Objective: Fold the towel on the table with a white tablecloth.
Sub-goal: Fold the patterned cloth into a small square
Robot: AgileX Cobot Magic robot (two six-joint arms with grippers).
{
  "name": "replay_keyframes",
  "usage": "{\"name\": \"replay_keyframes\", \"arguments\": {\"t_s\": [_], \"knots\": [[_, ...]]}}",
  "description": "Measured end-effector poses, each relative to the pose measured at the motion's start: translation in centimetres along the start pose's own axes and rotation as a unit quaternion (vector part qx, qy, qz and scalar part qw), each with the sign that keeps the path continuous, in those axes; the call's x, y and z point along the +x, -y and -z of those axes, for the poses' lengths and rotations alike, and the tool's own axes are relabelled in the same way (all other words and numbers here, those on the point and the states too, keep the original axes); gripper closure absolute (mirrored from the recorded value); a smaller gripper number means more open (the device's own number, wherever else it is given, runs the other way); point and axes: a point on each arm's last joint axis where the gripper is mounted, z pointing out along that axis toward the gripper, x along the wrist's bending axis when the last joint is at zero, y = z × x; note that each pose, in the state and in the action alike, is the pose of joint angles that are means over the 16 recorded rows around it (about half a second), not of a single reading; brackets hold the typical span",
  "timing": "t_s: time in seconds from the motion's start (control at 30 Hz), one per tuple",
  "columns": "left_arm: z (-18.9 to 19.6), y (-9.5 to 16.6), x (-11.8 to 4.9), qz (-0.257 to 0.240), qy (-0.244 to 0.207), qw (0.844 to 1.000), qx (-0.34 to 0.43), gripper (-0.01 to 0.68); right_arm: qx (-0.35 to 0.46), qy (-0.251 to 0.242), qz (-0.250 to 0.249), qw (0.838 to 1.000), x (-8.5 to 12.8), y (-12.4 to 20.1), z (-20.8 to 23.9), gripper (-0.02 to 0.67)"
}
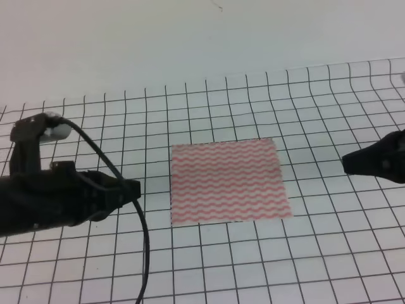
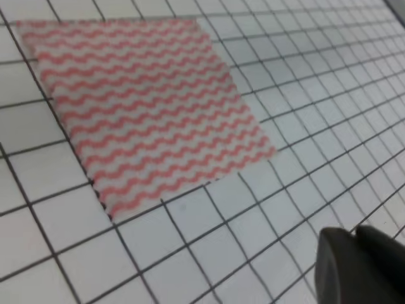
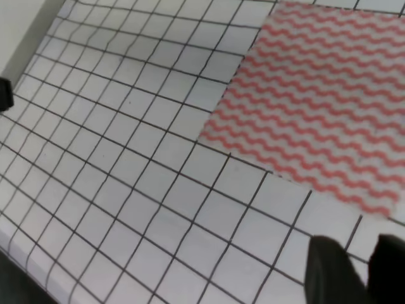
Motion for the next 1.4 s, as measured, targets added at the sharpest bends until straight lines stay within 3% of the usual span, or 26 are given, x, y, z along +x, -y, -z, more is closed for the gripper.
{"name": "replay_keyframes", "arguments": {"t_s": [0.43, 0.77, 1.4], "knots": [[-3.7, -1.4, 2.6, 0.048, -0.034, 0.995, 0.080, 0.435, 0.067, 0.007, -0.036, 0.997, -2.1, 0.2, -7.1, 0.478], [-5.2, -1.2, 3.9, 0.064, -0.048, 0.992, 0.094, 0.432, 0.100, 0.020, -0.096, 0.990, -4.4, 0.1, -11.3, 0.442], [-5.5, -1.0, 4.0, 0.065, -0.044, 0.992, 0.099, 0.432, 0.203, 0.070, -0.129, 0.968, -6.1, 0.2, -17.6, 0.419]]}}
